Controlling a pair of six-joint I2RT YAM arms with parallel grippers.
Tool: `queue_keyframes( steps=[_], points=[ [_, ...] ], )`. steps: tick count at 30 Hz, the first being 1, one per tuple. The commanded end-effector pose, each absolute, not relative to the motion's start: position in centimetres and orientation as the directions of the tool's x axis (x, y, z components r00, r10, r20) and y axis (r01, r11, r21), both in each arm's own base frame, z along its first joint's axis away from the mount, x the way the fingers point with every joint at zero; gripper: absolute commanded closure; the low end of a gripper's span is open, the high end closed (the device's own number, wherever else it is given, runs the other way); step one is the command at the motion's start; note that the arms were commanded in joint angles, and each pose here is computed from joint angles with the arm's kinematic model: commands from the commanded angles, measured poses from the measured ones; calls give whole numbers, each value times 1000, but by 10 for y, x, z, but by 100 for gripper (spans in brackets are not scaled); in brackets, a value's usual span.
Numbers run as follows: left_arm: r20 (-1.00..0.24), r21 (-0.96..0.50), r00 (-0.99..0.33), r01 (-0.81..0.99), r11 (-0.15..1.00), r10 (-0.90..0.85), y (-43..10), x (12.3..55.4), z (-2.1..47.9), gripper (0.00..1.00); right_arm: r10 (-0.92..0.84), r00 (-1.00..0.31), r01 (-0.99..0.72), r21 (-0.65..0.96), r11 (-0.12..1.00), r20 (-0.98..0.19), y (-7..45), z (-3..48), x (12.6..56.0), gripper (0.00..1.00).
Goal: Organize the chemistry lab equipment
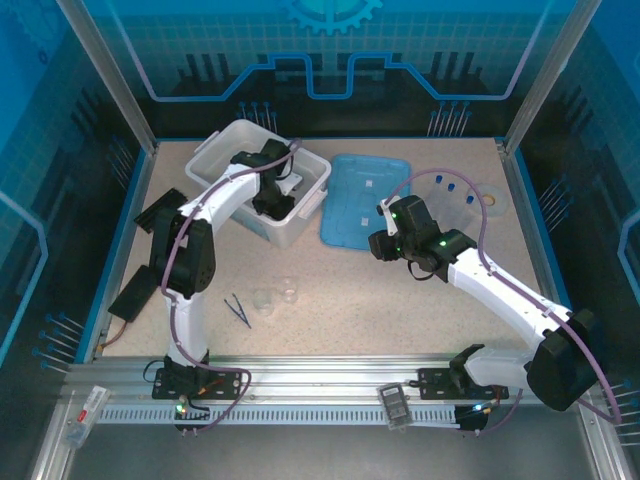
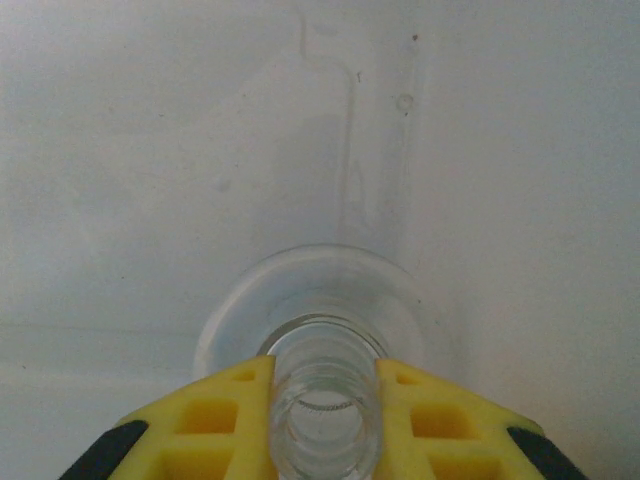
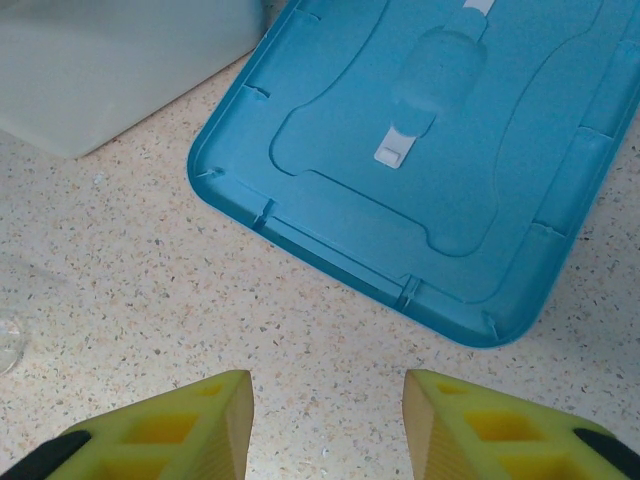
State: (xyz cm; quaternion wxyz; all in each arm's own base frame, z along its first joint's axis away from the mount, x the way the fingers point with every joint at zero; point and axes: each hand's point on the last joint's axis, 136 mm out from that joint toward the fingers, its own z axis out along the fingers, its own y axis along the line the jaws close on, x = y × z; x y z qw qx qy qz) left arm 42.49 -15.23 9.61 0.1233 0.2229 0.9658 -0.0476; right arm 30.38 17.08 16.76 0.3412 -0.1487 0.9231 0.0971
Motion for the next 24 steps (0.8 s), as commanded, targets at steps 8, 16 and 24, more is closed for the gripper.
queue_keyframes(
  steps=[8,16,24],
  points=[
    [-177,-39,-861,490,871,476,-162,385,89,88,-178,-712,-332,102,938,-680,169,176,306,55],
    [-162,-13,-867,479,878,471,-162,385,81,85,-178,-711,-337,106,936,-680,169,176,304,55],
    [-182,0,-880,447,895,440,-163,395,79,79,-176,-710,-334,105,937,-681,169,177,304,55]
  ],
)
